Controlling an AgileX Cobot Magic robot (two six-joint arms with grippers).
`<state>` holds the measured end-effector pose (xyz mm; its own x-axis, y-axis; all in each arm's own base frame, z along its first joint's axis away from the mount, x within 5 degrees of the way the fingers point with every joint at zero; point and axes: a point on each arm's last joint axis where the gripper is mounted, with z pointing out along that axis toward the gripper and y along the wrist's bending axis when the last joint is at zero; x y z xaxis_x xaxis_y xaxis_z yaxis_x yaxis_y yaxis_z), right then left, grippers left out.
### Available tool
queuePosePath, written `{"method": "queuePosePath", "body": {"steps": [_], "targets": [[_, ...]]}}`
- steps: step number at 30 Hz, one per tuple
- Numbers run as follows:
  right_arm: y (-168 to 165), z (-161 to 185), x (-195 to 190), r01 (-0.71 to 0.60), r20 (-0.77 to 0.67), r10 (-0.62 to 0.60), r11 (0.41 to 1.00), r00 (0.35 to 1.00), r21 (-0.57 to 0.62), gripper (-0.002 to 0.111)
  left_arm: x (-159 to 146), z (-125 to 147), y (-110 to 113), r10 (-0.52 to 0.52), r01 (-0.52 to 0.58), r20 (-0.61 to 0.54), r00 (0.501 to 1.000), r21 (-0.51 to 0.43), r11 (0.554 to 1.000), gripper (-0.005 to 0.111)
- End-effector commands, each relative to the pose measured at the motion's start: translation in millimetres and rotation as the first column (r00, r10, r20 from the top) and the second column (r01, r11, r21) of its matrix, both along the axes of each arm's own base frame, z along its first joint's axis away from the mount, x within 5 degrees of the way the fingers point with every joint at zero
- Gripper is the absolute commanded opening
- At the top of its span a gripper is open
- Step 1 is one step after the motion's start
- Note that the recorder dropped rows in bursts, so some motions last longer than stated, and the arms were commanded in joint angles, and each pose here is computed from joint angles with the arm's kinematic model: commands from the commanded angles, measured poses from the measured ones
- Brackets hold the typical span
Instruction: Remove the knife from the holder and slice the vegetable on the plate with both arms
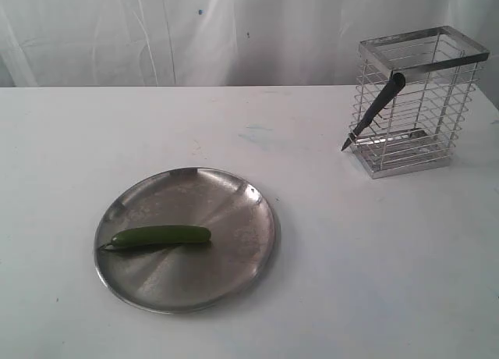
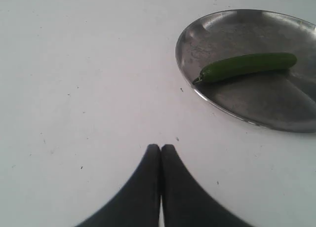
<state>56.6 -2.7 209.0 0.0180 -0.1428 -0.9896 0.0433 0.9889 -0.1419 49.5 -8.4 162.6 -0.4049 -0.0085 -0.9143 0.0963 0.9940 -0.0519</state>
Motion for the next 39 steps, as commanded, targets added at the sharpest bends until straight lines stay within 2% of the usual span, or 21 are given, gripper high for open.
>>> {"method": "queuePosePath", "body": {"steps": [1, 4, 6, 9, 10, 11, 13, 15, 17, 19, 21, 23, 24, 25, 26, 29, 31, 34, 36, 39], "targets": [[3.2, 18.5, -2.9, -0.022, 0.219, 0.032, 0.999, 0.975, -0.047, 0.000, 0.0, -0.1, 0.1, 0.004, -0.004, 0.005, 1.000, -0.004, 1.000, 0.000], [6.4, 34.9, -8.7, -0.046, 0.400, 0.067, 0.997, 0.914, -0.061, 0.000, 0.0, -0.1, 0.1, 0.004, -0.004, 0.005, 1.000, -0.004, 1.000, 0.000], [8.8, 47.2, -15.8, -0.063, 0.536, 0.094, 0.995, 0.839, -0.076, 0.000, 0.0, -0.1, 0.1, 0.004, -0.004, 0.005, 1.000, -0.004, 1.000, 0.000], [5.7, 57.9, -24.1, -0.083, 0.660, 0.062, 0.997, 0.749, 0.002, 0.000, 0.0, -0.1, 0.1, 0.004, -0.004, 0.005, 1.000, -0.004, 1.000, 0.000], [2.0, 61.2, -25.5, -0.078, 0.675, 0.021, 0.995, 0.738, 0.055, 0.000, 0.0, -0.1, 0.1, 0.004, -0.004, 0.005, 1.000, -0.004, 1.000, 0.000], [-8.8, 71.9, -29.8, -0.034, 0.692, -0.098, 0.984, 0.715, 0.174, 0.000, 0.0, -0.1, 0.1, 0.004, -0.004, 0.005, 1.000, -0.004, 1.000, 0.000], [-26.0, 90.3, -32.4, 0.077, 0.680, -0.288, 0.943, 0.675, 0.323, 0.000, 0.0, -0.1, 0.1, 0.004, -0.004, 0.005, 1.000, -0.004, 1.000, 0.000], [-27.5, 118.6, -31.3, 0.123, 0.722, -0.303, 0.948, 0.621, 0.292, 0.000, 0.0, -0.1, 0.1, 0.004, -0.004, 0.005, 1.000, -0.004, 1.000, 0.000], [-21.0, 154.7, -23.0, 0.122, 0.757, -0.229, 0.973, 0.613, 0.196, 0.000, 0.0, -0.1, 0.1, 0.004, -0.004, 0.005, 1.000, -0.004, 1.000, 0.000], [-16.0, 179.9, -3.2, 0.081, 0.702, -0.167, 0.985, 0.692, 0.154, 0.000, 0.0, -0.1, 0.1, 0.004, -0.004, 0.005, 1.000, -0.004, 1.000, 0.000], [-15.7, 174.3, 30.1, 0.139, 0.518, -0.158, 0.987, 0.841, 0.074, 0.000, 0.0, -0.1, 0.1, 0.004, -0.004, 0.005, 1.000, -0.004, 1.000, 0.000], [-13.3, 141.1, 75.2, 0.126, 0.211, -0.119, 0.992, 0.970, -0.022, 0.000, 0.0, -0.1, 0.1, 0.004, -0.004, 0.005, 1.000, -0.004, 1.000, 0.000], [-10.5, 120.5, 94.4, 0.082, 0.037, -0.081, 0.996, 0.996, -0.028, 0.000, 0.0, -0.1, 0.1, 0.004, -0.004, 0.005, 1.000, -0.004, 1.000, 0.000], [-6.9, 98.3, 110.8, 0.036, -0.149, -0.034, 0.999, 0.988, 0.009, 0.000, 0.0, -0.1, 0.1, 0.004, -0.004, 0.005, 1.000, -0.004, 1.000, 0.000], [-1.1, 75.7, 121.8, -0.005, -0.358, 0.039, 0.996, 0.933, 0.094, 0.000, 0.0, -0.1, 0.1, 0.004, -0.004, 0.005, 1.000, -0.004, 1.000, 0.000], [9.2, 34.8, 133.3, 0.033, -0.681, 0.165, 0.963, 0.714, 0.269, 0.000, 0.0, -0.1, 0.1, 0.004, -0.004, 0.005, 1.000, -0.004, 1.000, 0.000], [13.8, 12.6, 136.3, 0.056, -0.810, 0.224, 0.952, 0.542, 0.301, 0.000, 0.0, -0.1, 0.1, 0.004, -0.004, 0.005, 1.000, -0.004, 1.000, 0.000], [17.1, -7.5, 139.0, 0.065, -0.902, 0.267, 0.950, 0.339, 0.305, 0.000, 0.0, -0.1, 0.1, 0.004, -0.004, 0.005, 1.000, -0.004, 1.000, 0.000], [17.8, -14.1, 141.0, 0.070, -0.923, 0.278, 0.949, 0.265, 0.306, 0.000, 0.0, -0.1, 0.1, 0.004, -0.004, 0.005, 1.000, -0.004, 1.000, 0.000], [17.4, -18.7, 144.5, 0.078, -0.928, 0.276, 0.950, 0.252, 0.304, 0.000, 0.0, -0.1, 0.1, 0.004, -0.004, 0.005, 1.000, -0.004, 1.000, 0.000]]}}
